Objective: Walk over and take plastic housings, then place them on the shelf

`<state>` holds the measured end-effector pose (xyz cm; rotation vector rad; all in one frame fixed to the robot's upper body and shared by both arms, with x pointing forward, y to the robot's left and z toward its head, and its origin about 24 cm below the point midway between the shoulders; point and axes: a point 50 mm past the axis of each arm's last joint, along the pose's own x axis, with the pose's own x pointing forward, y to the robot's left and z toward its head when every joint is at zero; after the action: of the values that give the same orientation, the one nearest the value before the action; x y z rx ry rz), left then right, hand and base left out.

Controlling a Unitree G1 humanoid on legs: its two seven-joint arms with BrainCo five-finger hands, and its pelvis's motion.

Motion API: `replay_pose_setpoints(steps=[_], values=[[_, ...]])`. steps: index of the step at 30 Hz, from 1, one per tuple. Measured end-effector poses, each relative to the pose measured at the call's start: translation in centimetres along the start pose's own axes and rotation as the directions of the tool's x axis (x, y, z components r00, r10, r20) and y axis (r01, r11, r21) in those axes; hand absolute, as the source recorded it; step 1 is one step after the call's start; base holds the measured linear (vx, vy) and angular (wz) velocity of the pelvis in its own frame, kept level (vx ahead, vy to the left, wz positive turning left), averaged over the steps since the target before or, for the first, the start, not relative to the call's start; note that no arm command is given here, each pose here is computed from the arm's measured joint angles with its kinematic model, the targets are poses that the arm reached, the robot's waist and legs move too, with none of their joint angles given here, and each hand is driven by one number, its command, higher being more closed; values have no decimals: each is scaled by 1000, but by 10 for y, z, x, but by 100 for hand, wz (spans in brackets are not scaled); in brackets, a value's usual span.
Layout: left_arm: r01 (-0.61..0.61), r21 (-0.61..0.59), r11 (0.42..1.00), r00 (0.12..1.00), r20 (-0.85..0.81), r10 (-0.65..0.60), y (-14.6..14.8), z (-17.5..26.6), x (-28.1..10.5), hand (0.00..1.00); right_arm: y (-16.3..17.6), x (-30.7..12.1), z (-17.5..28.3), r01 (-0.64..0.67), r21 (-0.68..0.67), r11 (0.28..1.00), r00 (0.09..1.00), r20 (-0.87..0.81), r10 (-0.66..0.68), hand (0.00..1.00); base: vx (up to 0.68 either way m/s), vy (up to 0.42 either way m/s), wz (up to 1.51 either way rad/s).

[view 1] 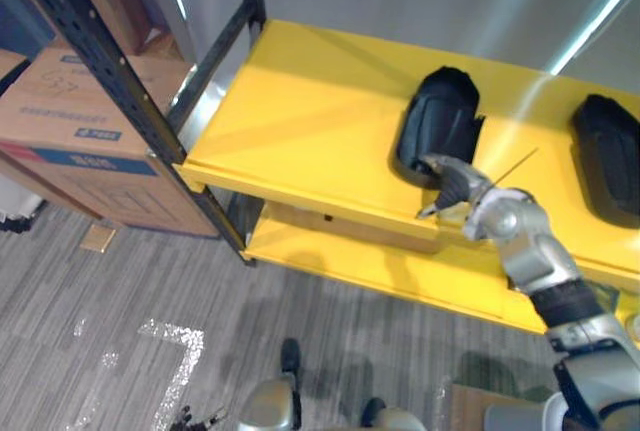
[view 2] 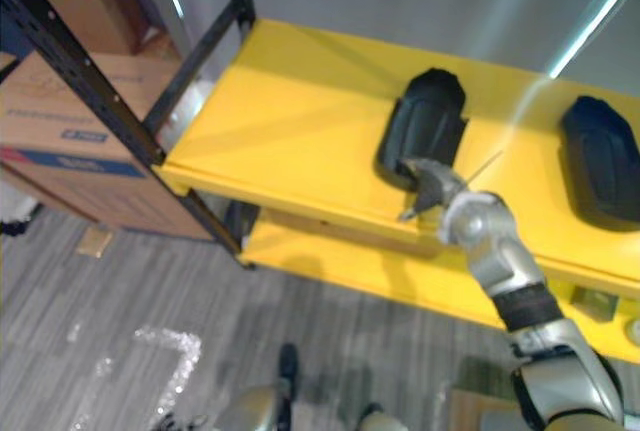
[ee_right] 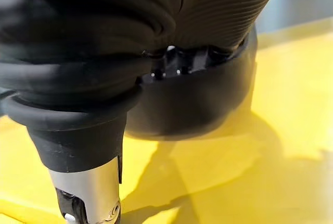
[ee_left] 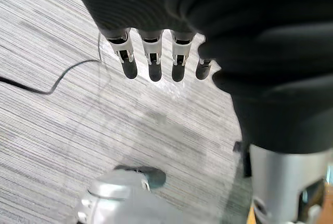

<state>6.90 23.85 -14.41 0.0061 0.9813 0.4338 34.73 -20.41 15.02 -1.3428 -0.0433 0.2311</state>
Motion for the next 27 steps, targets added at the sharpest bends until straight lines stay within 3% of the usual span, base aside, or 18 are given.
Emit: replay_pose_setpoints(steps=[1,12,27], values=[[11,3,1000,1000,15,-11,-4,5,2,0,-7,2,4,22,-16,1000,1000,10,-22,100,-71,-16,-5],[75,9,997,987,145,-75,-23,51,12,0,-65,8,29,236,-228,945,971,82,-223,100,-132,-8,-2],[53,-4,999,982,184,-51,-16,71,18,0,-85,2,25,327,-406,853,944,174,-279,100,-3,-2,-5]])
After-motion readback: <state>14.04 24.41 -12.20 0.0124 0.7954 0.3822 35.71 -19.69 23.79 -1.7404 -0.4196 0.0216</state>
